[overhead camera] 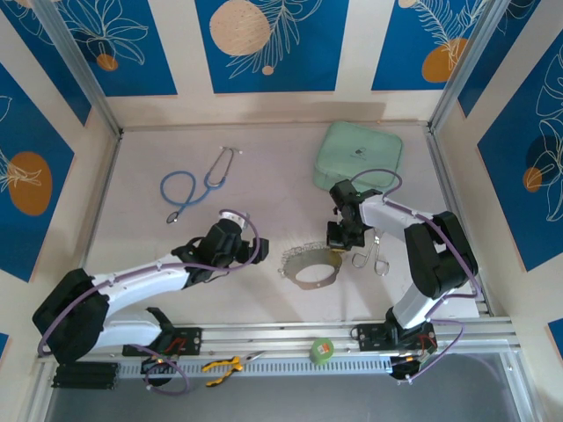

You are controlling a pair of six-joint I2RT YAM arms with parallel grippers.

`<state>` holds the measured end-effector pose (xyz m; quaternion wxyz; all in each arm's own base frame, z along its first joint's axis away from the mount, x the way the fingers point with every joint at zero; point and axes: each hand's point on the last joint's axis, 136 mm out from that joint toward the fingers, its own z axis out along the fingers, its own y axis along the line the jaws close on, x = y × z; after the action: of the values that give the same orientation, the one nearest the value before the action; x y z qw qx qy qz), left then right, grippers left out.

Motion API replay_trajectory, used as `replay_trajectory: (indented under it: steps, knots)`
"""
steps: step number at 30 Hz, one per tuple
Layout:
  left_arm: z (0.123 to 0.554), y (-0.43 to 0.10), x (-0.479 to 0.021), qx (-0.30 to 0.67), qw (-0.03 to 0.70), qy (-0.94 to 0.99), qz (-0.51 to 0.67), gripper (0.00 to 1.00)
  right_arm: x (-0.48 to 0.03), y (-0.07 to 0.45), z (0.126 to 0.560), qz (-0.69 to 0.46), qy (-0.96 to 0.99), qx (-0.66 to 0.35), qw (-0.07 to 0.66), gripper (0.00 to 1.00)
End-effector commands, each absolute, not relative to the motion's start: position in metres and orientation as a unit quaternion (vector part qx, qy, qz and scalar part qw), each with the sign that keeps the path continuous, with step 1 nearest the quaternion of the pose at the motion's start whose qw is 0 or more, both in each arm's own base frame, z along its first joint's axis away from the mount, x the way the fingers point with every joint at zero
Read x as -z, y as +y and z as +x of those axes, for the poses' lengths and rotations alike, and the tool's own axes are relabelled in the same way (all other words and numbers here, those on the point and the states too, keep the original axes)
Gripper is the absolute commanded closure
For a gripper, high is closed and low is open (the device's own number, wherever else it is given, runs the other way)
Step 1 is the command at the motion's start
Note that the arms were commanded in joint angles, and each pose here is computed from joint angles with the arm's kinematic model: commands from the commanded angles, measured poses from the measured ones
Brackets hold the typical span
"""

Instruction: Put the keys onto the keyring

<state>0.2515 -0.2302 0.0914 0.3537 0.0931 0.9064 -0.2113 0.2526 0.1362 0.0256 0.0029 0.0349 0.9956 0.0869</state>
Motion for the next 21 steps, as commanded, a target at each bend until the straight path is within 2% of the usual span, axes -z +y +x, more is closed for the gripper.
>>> replay_trajectory:
  steps: [1, 5, 15, 21]
  knots:
    - [0.248, -0.224, -0.091, 0.195, 0.359, 0.907, 0.102, 0.09, -0.032, 0.139, 0.253, 0.031, 0.995, -0.090, 0.001, 1.00]
    - [0.250, -0.217, -0.100, 0.176, 0.376, 0.903, 0.111, 0.09, -0.056, 0.148, 0.262, 0.001, 0.992, -0.113, 0.058, 1.00]
    - [0.276, -0.198, -0.173, 0.070, 0.496, 0.839, 0.212, 0.07, -0.165, 0.209, 0.286, -0.209, 0.890, -0.245, 0.323, 1.00]
    - [0.279, -0.209, -0.217, 0.049, 0.549, 0.775, 0.308, 0.17, -0.210, 0.250, 0.272, -0.344, 0.784, -0.327, 0.399, 1.00]
